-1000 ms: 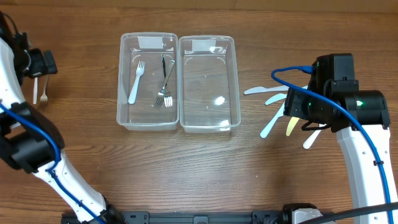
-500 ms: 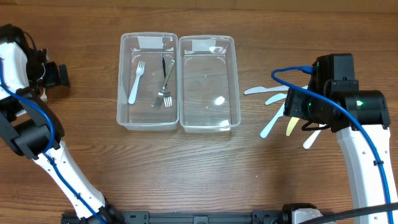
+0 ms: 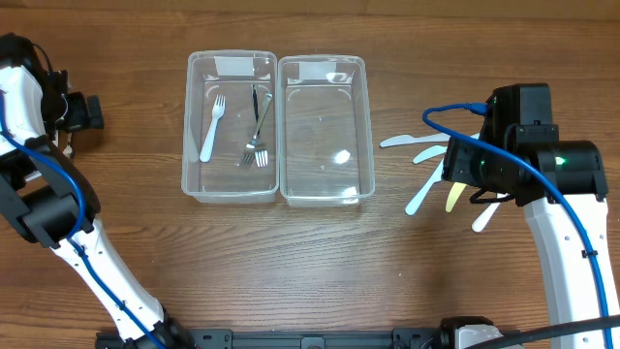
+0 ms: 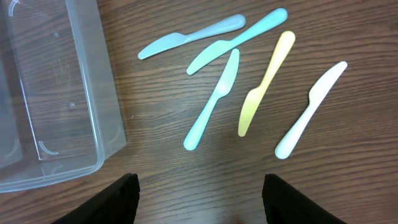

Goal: Pack container
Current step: 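Lower the left gripper onto the remaining metal fork and grasp it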

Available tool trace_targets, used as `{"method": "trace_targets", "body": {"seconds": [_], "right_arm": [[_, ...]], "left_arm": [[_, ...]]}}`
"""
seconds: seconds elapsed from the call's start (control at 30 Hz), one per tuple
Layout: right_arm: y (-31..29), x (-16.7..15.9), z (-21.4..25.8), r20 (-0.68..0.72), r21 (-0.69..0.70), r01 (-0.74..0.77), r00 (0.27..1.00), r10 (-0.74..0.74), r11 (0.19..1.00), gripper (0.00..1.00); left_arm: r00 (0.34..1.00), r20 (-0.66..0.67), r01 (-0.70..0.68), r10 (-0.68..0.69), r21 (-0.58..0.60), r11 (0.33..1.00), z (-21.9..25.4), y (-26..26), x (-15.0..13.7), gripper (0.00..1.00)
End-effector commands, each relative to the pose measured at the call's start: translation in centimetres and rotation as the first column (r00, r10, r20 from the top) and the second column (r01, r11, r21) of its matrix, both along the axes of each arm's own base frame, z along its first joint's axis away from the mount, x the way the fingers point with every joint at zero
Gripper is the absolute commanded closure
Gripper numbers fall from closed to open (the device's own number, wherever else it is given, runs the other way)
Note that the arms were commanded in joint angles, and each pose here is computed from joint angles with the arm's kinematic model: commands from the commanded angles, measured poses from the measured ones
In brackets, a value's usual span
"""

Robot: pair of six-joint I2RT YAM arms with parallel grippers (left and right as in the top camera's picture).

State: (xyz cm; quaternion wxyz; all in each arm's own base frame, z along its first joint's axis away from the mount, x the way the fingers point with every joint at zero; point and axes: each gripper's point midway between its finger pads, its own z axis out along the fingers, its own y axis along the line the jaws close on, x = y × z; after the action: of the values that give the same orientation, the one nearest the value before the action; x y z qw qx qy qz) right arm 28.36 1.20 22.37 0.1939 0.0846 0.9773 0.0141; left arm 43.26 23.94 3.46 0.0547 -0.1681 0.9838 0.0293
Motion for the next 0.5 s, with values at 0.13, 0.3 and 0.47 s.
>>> {"method": "trace_targets", "body": {"seconds": [0.13,0.3,0.47], "right_arm": [[0.0,0.0,1.2,0.034,0.007,0.001,0.999,-0.002,1.0,0.34],[0.0,-0.1,1.2,0.032,0.006,0.001,0.999,-0.002,1.0,0.34],[0.0,-0.1,1.2,0.032,0.006,0.001,0.999,-0.002,1.0,0.34]], "left_arm": [[1.0,-0.015,0.012,-0.012,0.01,1.0,-1.5,0.6,0.1,0.0],[0.999,-0.034,0.012,-0.012,-0.001,1.0,-2.6,0.5,-0.1,0.0],[0.998,-0.057,0.012,-0.013,-0.014,1.0,-4.0,0.4,-0.3,0.0]]}}
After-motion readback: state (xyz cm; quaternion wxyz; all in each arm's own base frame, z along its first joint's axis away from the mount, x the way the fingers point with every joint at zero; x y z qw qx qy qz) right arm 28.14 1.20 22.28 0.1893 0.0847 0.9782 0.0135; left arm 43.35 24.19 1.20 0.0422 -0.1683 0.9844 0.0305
